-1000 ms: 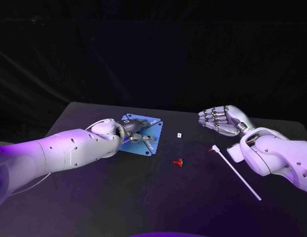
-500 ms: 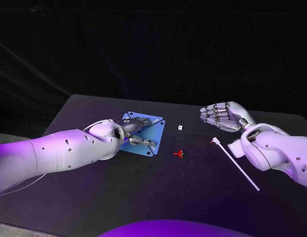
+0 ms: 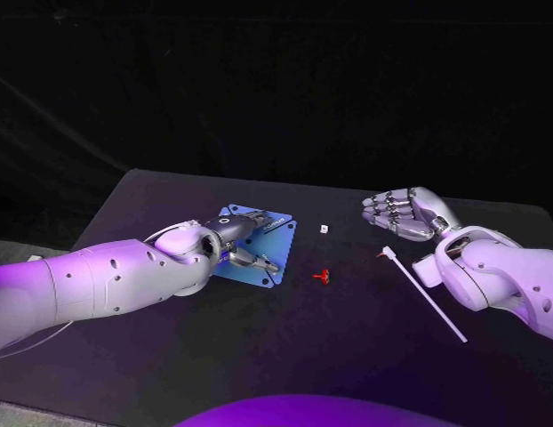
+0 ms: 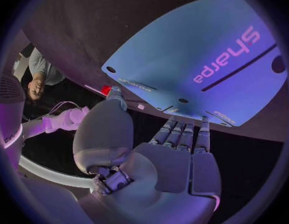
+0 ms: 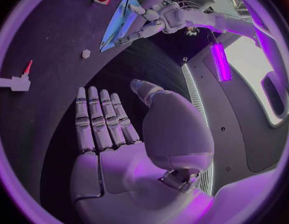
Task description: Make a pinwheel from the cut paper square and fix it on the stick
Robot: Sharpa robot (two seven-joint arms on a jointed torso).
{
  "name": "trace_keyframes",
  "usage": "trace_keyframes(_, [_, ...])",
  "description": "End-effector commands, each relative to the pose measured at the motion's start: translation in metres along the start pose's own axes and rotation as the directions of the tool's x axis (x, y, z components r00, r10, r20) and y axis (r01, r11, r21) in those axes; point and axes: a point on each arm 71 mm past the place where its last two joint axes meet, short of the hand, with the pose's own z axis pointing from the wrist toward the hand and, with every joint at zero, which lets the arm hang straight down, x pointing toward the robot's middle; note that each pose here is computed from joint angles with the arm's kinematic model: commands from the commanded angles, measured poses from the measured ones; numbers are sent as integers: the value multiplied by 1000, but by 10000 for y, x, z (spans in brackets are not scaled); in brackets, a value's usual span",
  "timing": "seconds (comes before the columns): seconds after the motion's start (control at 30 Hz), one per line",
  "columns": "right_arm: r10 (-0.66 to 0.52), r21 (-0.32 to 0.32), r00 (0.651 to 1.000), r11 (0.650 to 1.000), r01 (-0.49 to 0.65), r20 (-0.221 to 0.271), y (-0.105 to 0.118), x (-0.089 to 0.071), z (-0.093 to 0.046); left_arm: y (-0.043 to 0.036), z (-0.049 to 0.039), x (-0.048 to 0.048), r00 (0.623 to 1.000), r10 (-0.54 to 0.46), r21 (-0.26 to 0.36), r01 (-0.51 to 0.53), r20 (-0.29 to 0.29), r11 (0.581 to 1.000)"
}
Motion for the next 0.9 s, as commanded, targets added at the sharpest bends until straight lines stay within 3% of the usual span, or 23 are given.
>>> trace_keyframes(0.03, [-9,-7,1000,1000,9,-17,-1,11,-4,-5,-18,-11,1000,-5,-18,5,28,1000])
trace_keyframes(0.3, [-18,-7,1000,1000,18,-14,-21,3,0,-57,-21,-139,994,-21,19,19,105,1000])
trace_keyframes(0.4, [-21,-5,1000,1000,21,-14,-33,3,1,-70,-25,-163,994,-23,38,19,105,999])
trace_keyframes(0.67, [-50,2,998,999,50,-26,-77,16,-1,-24,-126,-150,1000,10,104,-10,6,995])
trace_keyframes(0.9, [-114,0,992,993,115,-51,-118,42,-11,92,-244,-175,993,112,148,-107,-25,983])
